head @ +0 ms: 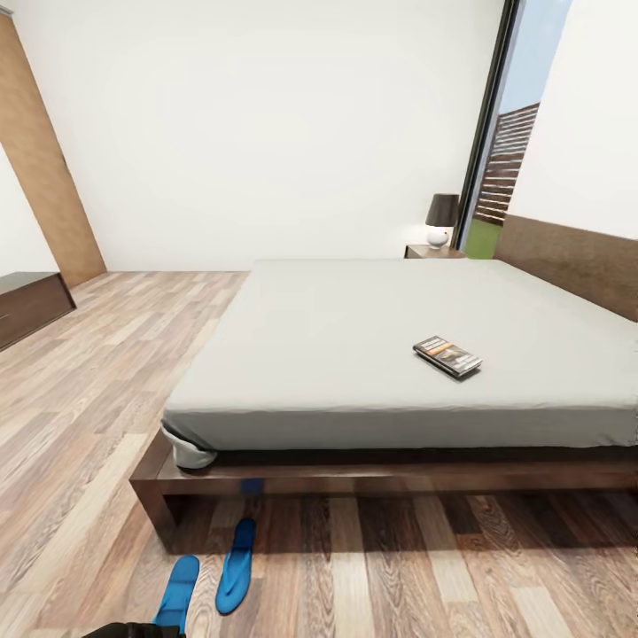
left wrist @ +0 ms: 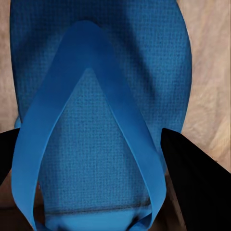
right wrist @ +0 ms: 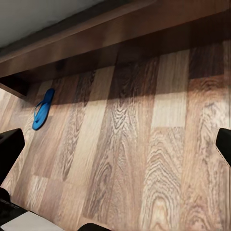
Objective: In the bedroom, move the book from the bed onto either nightstand, and place the two sandals side by side next to the bed.
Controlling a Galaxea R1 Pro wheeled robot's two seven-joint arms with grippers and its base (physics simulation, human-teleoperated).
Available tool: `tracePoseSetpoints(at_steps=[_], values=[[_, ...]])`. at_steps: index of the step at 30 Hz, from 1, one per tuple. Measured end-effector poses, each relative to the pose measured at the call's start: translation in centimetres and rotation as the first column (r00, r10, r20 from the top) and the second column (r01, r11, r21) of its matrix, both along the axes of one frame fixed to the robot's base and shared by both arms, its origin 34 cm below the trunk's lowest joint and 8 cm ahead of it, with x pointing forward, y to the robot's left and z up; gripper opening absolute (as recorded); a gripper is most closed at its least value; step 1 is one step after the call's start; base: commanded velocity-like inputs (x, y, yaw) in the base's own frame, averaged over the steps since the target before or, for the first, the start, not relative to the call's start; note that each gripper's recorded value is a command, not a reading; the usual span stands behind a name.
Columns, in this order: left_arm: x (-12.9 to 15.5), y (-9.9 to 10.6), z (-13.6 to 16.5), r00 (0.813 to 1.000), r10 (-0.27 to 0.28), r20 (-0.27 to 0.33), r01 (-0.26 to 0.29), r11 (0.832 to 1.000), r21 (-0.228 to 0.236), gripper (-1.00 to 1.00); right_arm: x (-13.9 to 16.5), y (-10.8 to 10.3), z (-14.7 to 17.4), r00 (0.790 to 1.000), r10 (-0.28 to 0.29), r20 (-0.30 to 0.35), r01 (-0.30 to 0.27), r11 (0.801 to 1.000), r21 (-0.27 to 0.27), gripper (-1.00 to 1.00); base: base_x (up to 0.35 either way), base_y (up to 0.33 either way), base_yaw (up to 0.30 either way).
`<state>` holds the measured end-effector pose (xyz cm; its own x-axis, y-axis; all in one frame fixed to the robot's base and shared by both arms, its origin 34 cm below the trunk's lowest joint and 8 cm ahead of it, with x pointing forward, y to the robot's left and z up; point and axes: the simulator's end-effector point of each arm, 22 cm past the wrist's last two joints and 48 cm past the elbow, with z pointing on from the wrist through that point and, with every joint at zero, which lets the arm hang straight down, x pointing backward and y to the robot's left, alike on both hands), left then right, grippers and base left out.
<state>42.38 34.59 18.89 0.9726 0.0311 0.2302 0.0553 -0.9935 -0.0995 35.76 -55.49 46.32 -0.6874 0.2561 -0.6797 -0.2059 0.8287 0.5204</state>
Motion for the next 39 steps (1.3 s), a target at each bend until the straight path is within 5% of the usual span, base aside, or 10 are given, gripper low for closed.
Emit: tracePoseSetpoints(at_steps=[23, 39], values=[[0.1, 0.2, 0.1, 1.000, 0.001, 0.001, -0.001, 1.000, 0.006, -1.00, 0.0, 0.0, 0.0, 1.000, 0.000, 0.000, 0.000, 1.000, -0.001, 1.00, 0.000, -0.020, 0.000], [3.8, 0.6, 1.7, 0.999, 0.007, 0.040, -0.008, 1.000, 0.019, -1.00, 0.5, -0.1, 0.7, 1.000, 0.012, 0.016, -0.012, 1.000, -0.021, 1.00, 0.000, 0.000, 0.000]])
